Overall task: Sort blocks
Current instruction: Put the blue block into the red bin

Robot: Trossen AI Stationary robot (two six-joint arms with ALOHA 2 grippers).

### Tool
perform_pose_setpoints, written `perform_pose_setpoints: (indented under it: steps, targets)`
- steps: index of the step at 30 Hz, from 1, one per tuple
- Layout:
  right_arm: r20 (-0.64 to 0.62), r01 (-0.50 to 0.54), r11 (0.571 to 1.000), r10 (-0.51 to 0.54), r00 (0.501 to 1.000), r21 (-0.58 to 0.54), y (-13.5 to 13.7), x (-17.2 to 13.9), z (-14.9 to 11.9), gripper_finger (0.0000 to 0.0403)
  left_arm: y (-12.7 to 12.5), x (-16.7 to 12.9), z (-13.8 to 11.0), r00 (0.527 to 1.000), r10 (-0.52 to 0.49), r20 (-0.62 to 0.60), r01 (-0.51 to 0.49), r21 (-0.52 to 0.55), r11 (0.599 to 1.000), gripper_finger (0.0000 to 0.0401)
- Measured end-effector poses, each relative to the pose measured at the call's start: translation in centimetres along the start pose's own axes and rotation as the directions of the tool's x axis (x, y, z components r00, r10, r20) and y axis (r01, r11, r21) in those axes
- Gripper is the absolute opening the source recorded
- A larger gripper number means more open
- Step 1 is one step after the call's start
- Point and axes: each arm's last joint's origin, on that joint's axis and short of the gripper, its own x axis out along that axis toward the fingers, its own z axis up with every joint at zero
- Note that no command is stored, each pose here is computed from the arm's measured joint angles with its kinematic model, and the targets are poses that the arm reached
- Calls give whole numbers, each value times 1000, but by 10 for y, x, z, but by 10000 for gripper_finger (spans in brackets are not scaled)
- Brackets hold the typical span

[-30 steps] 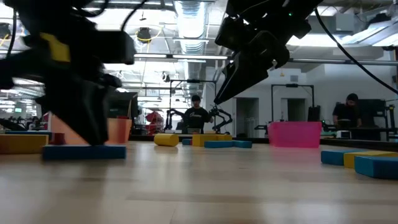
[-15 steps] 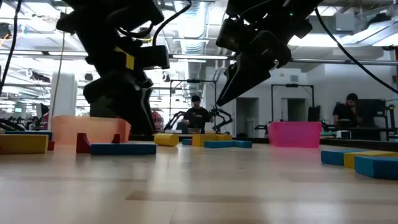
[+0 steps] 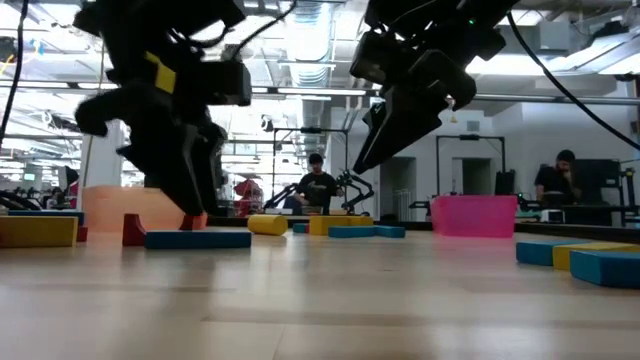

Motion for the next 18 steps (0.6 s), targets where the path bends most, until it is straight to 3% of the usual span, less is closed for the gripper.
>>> perform_pose_setpoints:
  steps: [7, 12, 18]
  targets:
    - [-8, -3, 1000, 3, 1000, -2, 1, 0, -1, 200, 7, 18, -5, 997, 6, -83, -8, -21, 1000, 222]
    - [-20, -7, 1000, 7, 1000, -4, 3, 0, -2, 200, 4, 17, -8, 989, -78, -125, 71, -54, 996, 223]
    - [-18, -6, 1000, 6, 1000, -3, 2, 0, -2, 200, -1, 15, -14, 982, -75, -175, 66, -57, 996, 223]
